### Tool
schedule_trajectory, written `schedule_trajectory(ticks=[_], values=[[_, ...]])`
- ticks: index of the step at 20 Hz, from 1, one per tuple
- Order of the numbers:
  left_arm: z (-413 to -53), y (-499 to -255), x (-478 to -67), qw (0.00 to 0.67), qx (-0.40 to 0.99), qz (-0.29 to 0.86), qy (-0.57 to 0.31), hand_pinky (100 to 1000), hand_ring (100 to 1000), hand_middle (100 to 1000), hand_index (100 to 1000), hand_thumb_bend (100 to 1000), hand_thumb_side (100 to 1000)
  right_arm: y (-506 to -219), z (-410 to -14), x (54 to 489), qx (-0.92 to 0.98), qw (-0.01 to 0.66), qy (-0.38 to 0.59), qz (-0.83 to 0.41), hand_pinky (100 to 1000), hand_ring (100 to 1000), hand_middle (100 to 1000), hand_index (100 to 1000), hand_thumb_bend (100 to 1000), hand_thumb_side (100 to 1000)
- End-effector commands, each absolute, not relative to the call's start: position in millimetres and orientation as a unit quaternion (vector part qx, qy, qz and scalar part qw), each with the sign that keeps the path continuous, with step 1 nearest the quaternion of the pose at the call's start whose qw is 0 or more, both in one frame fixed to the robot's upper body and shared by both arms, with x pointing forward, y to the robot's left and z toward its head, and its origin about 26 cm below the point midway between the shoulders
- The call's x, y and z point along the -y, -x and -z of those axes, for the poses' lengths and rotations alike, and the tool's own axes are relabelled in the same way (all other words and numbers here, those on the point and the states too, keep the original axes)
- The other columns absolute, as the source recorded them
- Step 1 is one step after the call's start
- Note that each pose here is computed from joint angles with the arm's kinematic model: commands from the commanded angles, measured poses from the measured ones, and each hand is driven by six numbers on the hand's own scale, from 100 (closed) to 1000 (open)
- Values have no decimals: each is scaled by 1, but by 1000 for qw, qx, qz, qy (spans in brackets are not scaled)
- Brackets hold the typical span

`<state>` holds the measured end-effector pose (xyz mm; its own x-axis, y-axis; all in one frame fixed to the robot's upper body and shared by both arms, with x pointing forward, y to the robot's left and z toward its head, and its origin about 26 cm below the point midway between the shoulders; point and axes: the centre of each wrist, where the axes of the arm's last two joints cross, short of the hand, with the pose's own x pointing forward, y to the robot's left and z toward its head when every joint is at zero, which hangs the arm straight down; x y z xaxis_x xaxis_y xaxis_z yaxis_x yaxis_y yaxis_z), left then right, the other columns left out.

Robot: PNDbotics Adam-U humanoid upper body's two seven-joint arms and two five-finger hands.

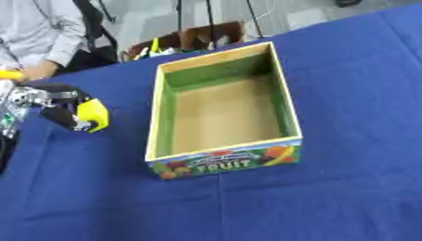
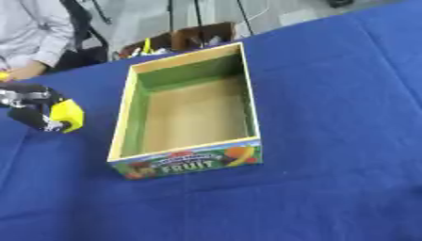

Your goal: Pick up objects on the table and place them in the box.

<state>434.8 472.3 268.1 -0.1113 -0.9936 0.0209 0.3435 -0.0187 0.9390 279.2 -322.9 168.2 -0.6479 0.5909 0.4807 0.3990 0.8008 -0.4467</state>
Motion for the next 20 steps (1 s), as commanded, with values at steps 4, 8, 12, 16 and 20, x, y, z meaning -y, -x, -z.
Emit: schedule_trajectory(ticks=[4, 8, 12, 16, 20], values=[[-286, -429, -479, 525, 451, 590, -415, 544, 654, 596, 709, 287, 602, -278, -176, 325, 896, 303, 283, -158, 690, 793, 512, 638, 110, 612], [-292, -427, -480, 502, 471, 571, -448, 501, 616, 538, 656, 100, 663, -277, -176, 325, 896, 306, 281, -156, 689, 791, 512, 638, 107, 607], [-295, -425, -481, 481, 482, 556, -477, 469, 590, 496, 613, 100, 689, -277, -176, 325, 896, 310, 277, -152, 689, 789, 512, 638, 102, 601], [-296, -425, -481, 466, 487, 550, -494, 436, 566, 467, 578, 100, 609, -277, -175, 326, 896, 318, 273, -146, 688, 787, 513, 639, 100, 593], [-301, -425, -478, 447, 502, 544, -503, 402, 551, 452, 560, 100, 572, -276, -174, 326, 896, 328, 267, -139, 687, 785, 513, 638, 100, 580]])
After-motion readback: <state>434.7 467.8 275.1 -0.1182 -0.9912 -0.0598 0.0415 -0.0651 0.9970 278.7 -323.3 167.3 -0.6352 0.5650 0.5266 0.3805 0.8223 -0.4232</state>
